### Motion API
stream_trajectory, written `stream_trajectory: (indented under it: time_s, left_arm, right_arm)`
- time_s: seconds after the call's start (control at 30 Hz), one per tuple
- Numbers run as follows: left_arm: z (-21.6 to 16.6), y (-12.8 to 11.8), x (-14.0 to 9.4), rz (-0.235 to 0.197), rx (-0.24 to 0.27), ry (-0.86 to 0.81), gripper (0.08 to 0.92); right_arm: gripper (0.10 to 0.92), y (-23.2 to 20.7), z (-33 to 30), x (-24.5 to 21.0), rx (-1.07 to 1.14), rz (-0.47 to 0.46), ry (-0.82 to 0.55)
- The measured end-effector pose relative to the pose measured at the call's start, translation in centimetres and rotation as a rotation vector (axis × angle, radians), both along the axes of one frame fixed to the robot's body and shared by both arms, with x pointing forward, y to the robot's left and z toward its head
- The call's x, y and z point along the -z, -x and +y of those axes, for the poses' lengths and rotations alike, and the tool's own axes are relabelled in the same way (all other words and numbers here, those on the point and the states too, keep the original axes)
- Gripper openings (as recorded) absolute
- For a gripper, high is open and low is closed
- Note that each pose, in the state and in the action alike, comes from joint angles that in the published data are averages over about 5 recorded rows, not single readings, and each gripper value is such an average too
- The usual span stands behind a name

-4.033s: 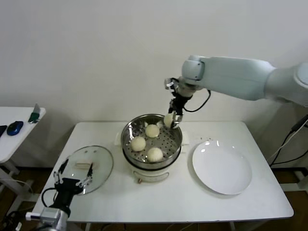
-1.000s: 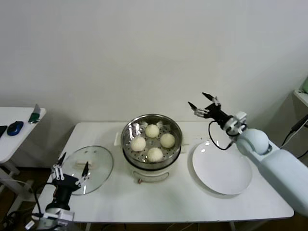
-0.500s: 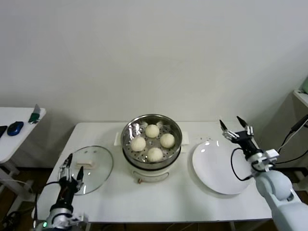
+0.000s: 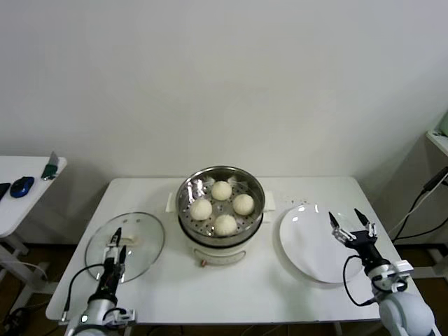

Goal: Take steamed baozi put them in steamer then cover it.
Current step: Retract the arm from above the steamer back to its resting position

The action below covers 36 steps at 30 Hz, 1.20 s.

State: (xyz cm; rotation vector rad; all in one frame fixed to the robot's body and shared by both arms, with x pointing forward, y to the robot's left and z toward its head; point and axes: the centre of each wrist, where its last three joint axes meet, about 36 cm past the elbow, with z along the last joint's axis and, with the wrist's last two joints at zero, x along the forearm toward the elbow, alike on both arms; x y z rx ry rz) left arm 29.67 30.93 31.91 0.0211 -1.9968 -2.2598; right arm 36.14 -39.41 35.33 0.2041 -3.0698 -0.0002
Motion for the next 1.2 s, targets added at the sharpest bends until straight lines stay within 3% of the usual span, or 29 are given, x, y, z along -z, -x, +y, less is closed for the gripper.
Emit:
stream_trajectory:
  time_s: [0.53,1.2]
  left_arm:
    - [3.2,-4.4,5.0,0.05,0.01,-0.095,0.823]
    - [5.1,-8.9,6.7,0.032,-0.007,-0.093,0.823]
  right_arm:
    - [0.823,1.7,0.7,1.9,0.003,0.047,0.016]
    - [0.823,2.4,0.8,3.2,-0.001,0.069,0.025]
